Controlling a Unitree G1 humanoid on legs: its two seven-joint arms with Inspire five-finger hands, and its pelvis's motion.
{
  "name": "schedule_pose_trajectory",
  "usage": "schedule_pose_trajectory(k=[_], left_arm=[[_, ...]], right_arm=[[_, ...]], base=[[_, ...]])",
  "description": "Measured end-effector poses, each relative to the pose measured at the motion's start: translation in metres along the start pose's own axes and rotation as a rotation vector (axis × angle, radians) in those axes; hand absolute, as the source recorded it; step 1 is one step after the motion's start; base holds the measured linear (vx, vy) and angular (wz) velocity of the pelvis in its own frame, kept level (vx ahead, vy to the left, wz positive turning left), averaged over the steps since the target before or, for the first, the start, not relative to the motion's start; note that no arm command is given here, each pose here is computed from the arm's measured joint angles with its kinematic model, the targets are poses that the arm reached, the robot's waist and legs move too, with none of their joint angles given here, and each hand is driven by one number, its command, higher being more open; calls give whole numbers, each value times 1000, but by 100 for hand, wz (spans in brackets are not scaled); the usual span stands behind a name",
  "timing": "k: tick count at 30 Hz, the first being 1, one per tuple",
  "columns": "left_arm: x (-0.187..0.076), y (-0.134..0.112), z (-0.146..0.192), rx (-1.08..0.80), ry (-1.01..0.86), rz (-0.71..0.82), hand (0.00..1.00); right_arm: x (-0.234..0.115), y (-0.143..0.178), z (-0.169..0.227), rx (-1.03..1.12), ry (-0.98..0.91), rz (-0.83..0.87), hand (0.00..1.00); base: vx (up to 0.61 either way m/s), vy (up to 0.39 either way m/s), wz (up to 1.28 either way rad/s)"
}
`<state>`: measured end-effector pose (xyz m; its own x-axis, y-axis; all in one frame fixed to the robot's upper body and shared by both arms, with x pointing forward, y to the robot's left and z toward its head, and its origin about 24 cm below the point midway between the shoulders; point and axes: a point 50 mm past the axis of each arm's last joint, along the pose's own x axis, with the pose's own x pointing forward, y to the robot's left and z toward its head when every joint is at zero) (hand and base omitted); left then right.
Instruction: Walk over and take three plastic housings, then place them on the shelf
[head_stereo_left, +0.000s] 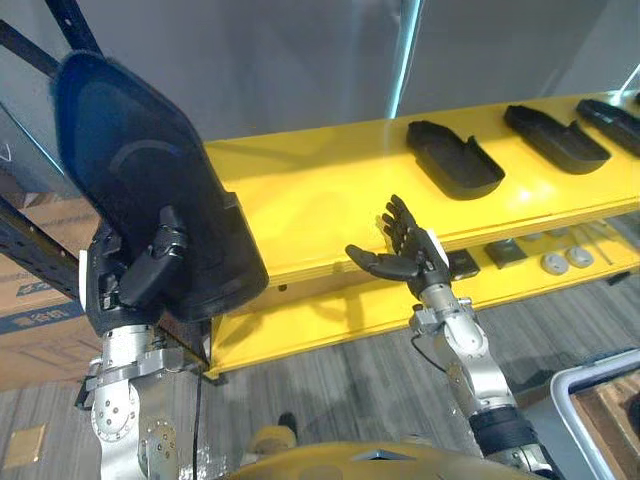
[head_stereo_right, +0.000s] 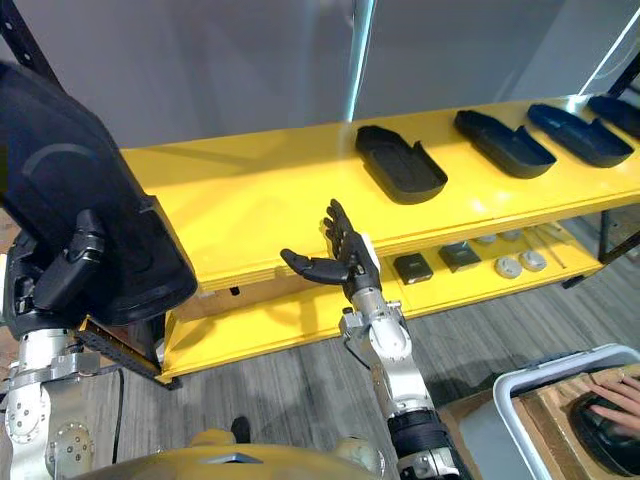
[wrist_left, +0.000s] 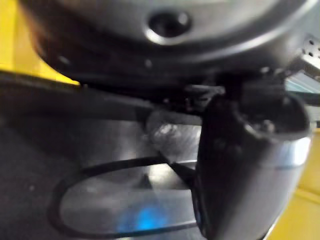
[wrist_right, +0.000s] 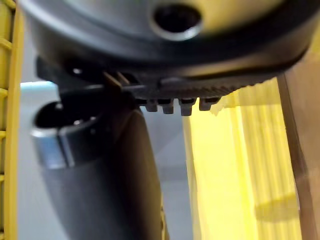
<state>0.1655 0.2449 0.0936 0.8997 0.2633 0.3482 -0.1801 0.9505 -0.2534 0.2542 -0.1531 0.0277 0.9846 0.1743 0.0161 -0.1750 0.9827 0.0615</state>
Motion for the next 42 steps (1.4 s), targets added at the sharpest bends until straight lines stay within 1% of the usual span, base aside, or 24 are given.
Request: schedule_pose_trajectory(k=[7, 11, 14, 16, 20, 24, 27, 28, 32, 34, 35, 37, 39, 42], left_arm=[[7, 1, 2, -11, -26, -7, 0], [-4, -2, -6, -63, 14, -5, 0], [-6, -7, -10, -138, 16, 9, 0], [-9, -7, -20, -154, 56, 45, 0], [-13, -9, -33, -170, 112, 57, 0], [-14, -14, -35, -173, 117, 58, 0], [-14, -21, -38, -194, 127, 30, 0], [-11, -23, -37, -190, 124, 3, 0], [-6, -20, -34, -131, 128, -45, 0], [-4, -21, -33, -126, 123, -58, 0], [-1, -25, -33, -134, 120, -70, 0], [0, -28, -35, -130, 137, -87, 0], [0, -30, -38, -90, 166, -105, 0], [10, -38, -39, -24, 180, -142, 0]], right_arm=[[21, 14, 21, 4, -87, 83, 100], [14, 8, 18, -28, -66, 109, 100], [13, -1, 27, -62, -89, 145, 100], [13, -5, 30, -39, -98, 139, 100], [12, -12, 40, -81, -137, 135, 100], [25, -5, 63, -95, -270, 121, 100], [27, 1, 66, -127, -299, 104, 100], [28, 4, 65, -126, -297, 103, 100], [27, 6, 69, -95, -330, 80, 100], [24, 4, 78, -88, -385, 56, 100], [21, 1, 92, -89, -458, 46, 100], [17, 0, 104, -91, -524, 40, 100], [14, 0, 111, -80, -564, 44, 100], [8, 2, 122, -91, -628, 68, 100]], base=[[-11, -135, 14], [91, -203, 26], [129, -129, 4], [160, -113, 13], [169, -40, 27], [145, 93, -17], [196, 248, -55], [177, 270, -27], [80, 113, -26], [0, -21, -26], [-31, -40, -20], [-46, -42, -18], [-47, -54, -29], [-31, -35, -30]])
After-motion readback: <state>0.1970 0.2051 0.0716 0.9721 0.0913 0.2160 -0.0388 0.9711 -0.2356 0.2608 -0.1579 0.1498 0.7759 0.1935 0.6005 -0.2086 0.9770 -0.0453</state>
